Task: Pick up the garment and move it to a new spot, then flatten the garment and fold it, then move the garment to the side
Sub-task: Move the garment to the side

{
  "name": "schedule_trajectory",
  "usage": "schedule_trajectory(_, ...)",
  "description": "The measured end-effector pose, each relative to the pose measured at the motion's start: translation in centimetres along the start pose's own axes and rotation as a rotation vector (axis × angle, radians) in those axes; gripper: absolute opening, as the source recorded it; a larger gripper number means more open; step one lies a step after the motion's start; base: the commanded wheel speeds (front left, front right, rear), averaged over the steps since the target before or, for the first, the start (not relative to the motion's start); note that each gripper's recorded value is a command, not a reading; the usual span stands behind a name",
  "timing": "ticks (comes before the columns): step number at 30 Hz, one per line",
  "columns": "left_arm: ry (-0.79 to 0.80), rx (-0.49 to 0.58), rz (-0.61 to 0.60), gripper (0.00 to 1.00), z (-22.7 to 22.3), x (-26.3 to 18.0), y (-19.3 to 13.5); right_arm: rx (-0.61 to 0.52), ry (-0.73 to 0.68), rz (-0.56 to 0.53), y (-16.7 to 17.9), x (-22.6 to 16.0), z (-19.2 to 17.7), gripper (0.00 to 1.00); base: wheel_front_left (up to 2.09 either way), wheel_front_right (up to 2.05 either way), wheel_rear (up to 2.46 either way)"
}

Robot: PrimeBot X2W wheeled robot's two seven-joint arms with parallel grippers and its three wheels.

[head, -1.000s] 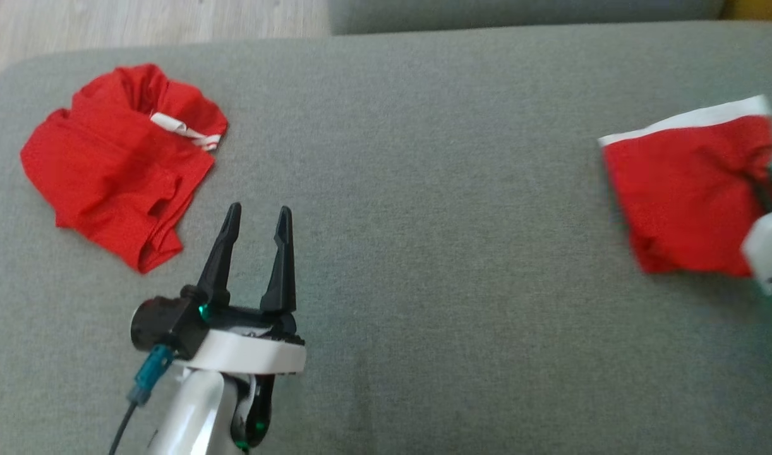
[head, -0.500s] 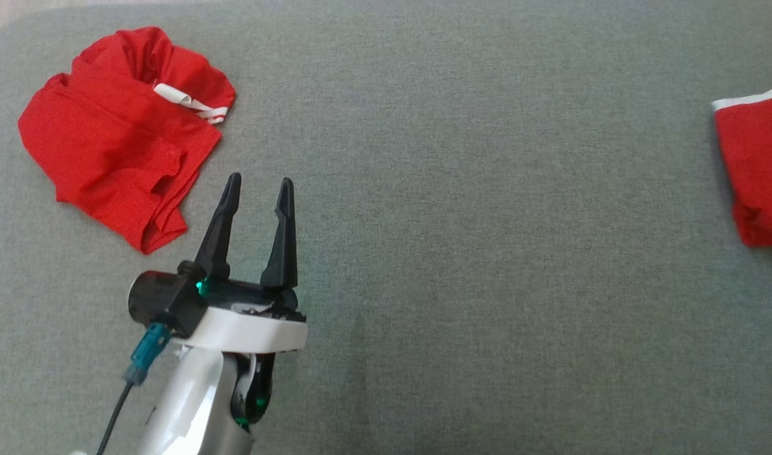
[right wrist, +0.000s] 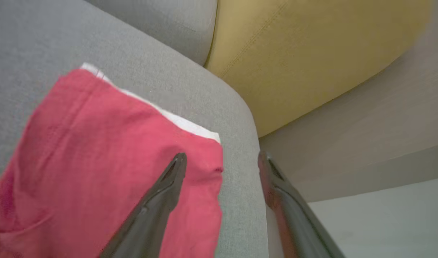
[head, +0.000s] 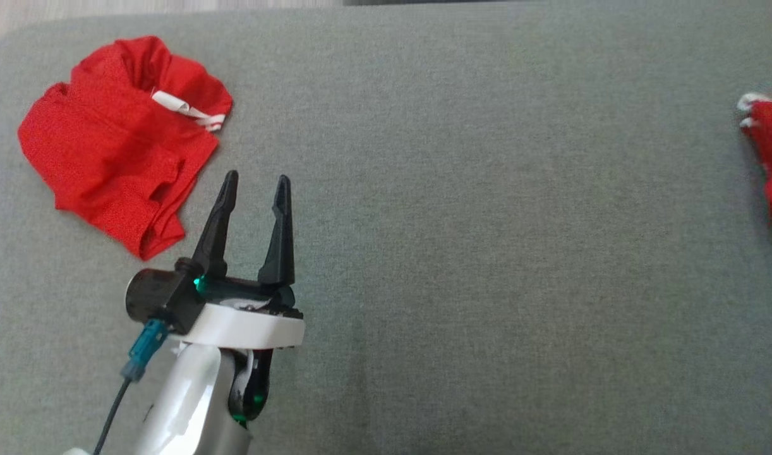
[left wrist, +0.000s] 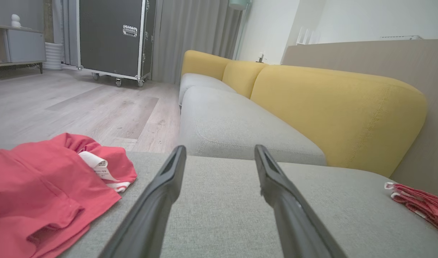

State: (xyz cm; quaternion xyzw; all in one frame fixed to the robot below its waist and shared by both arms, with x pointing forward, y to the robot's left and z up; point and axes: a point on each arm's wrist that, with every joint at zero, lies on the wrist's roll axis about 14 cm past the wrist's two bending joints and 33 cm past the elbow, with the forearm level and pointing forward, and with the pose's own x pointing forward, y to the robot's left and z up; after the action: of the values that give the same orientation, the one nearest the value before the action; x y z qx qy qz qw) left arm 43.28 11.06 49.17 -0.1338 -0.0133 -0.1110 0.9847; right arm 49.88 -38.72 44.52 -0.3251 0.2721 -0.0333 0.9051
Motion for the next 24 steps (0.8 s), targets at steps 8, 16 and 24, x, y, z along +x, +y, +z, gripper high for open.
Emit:
schedule_trajectory(8,-0.073,0.011,-0.015,1.0,2.9,-0.7,-0.9,0.121,-0.234,-0.011,1.0,-2.3,6.7,1.0,0.0,0.0,0.0)
schedule_trajectory(16,-0.117,0.023,0.025,1.0,4.6,-3.2,-0.7,0.303,-0.578,-0.009,2.8,-7.8,16.3,1.0,0.0,0.0,0.0)
schedule_trajectory(24,-0.131,0.02,0.042,1.0,4.9,-5.5,-0.6,0.551,-0.774,0.059,8.0,-14.2,19.1,1.0,0.0,0.0,0.0)
